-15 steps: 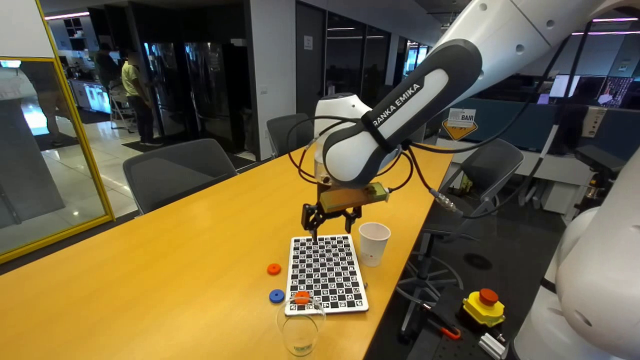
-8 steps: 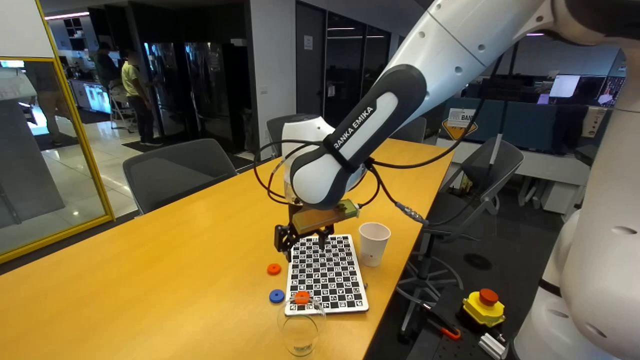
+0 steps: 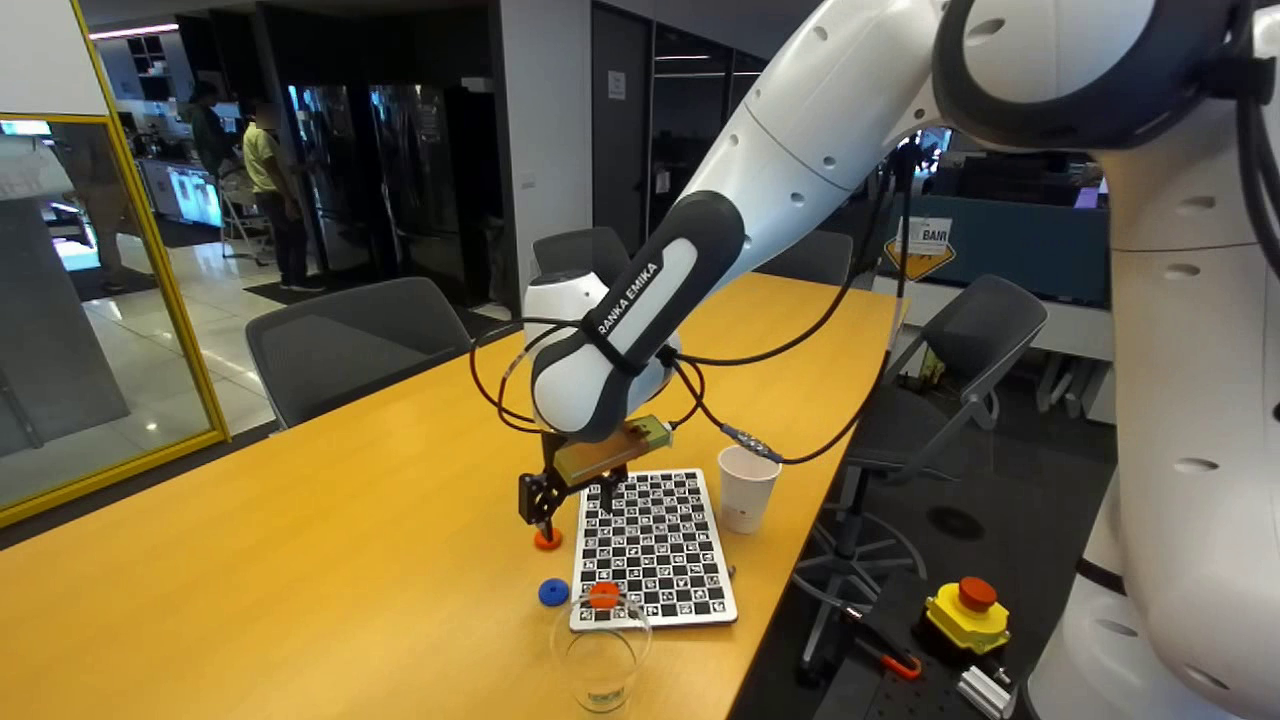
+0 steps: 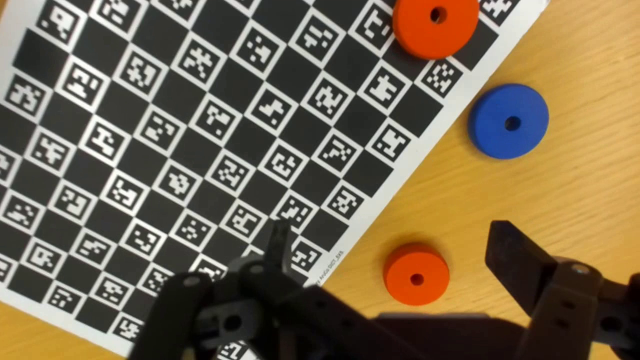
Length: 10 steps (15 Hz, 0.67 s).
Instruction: Put the four orange rings inside the white cup, put the blue ring inside the clear cup
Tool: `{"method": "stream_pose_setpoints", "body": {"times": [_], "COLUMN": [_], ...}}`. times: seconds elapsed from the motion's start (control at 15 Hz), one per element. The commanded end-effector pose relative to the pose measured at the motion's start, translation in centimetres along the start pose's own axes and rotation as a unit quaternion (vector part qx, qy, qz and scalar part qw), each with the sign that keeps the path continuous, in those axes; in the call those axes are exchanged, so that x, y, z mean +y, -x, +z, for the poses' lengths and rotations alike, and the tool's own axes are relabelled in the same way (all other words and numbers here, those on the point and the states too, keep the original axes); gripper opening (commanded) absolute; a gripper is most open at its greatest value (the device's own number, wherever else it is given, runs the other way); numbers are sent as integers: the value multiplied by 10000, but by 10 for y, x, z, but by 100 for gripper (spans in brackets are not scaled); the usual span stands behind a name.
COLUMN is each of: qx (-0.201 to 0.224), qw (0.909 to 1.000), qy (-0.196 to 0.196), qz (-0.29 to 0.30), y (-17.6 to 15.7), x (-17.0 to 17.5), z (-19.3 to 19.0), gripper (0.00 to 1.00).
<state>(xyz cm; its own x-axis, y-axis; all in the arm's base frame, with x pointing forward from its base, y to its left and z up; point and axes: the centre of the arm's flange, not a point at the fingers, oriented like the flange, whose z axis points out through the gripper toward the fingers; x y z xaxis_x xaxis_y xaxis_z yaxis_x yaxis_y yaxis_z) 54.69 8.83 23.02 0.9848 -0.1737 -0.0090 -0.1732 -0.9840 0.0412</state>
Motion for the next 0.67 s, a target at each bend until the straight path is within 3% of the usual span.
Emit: {"method": "stream_pose_setpoints", "body": {"times": [0.0,0.6], "qx": [84,95], "qw": [9993,9974], "qy": [-89,-238], "qz": [-346,-680], "y": [-35,-50], "x": [-16,-31], "z": [8,24], "gripper": [100,100]}}
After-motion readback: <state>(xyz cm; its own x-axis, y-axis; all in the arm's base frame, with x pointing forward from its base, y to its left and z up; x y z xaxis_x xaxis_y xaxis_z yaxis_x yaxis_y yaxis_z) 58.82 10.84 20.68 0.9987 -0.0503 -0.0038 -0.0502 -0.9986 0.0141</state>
